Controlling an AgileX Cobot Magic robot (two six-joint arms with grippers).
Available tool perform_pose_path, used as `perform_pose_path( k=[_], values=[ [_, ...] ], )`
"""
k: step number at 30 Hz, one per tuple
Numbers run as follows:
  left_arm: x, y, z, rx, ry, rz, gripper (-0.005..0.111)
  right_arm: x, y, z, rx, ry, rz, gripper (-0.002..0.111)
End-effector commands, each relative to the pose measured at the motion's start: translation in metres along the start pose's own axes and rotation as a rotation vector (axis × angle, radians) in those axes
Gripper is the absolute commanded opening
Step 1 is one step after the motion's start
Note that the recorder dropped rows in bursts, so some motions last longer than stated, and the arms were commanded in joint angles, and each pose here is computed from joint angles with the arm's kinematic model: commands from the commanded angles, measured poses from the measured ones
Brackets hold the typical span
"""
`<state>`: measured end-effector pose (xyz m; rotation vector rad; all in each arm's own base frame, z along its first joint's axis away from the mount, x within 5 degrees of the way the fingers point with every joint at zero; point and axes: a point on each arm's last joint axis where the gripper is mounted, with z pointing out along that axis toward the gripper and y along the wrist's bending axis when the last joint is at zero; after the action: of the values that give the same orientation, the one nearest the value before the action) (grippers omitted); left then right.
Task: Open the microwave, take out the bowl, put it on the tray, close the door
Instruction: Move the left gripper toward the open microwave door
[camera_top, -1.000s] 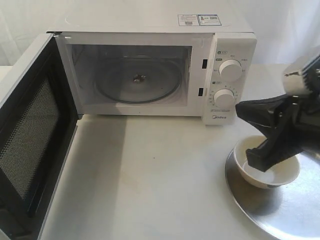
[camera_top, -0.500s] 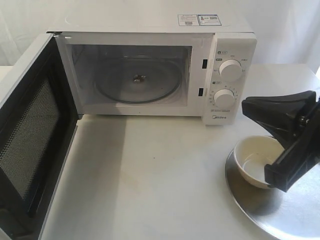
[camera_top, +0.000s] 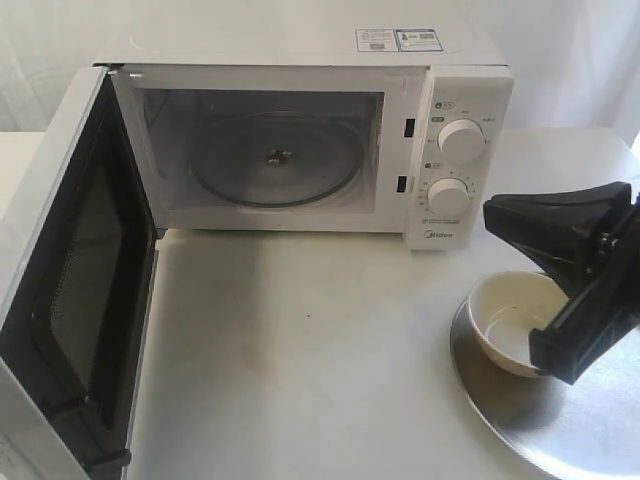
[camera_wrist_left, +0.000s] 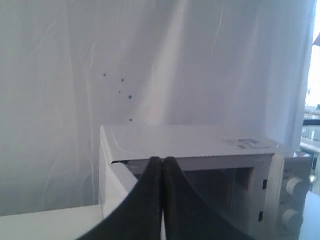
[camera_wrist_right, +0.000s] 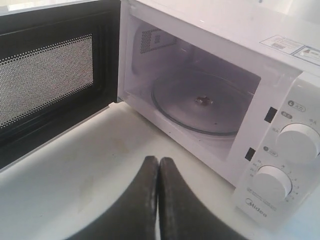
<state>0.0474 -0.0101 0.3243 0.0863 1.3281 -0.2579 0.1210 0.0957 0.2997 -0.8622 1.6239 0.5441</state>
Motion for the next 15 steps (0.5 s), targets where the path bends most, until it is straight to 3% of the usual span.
perform_pose_path(
  k=[1, 5, 8, 11, 15],
  values=[
    [0.007, 0.001, 0.033, -0.029, 0.267, 0.017, 0.0, 0.002, 0.005, -0.001, -0.045, 0.001, 0.005, 0.0],
    [0.05, 0.005, 0.06, -0.077, 0.571, -0.031, 0.0, 0.001, 0.009, -0.001, -0.09, -0.001, 0.005, 0.0],
    [0.079, 0.007, 0.076, -0.099, 0.69, -0.071, 0.0, 0.001, 0.009, -0.001, -0.095, -0.001, 0.005, 0.0],
    [0.093, 0.006, 0.088, -0.12, 0.713, -0.163, 0.0, 0.001, 0.009, -0.001, -0.095, -0.001, 0.005, 0.0],
    [0.095, -0.002, 0.103, -0.083, 0.626, -0.254, 0.0, 0.001, 0.01, -0.001, -0.1, -0.001, 0.005, 0.0]
  ],
)
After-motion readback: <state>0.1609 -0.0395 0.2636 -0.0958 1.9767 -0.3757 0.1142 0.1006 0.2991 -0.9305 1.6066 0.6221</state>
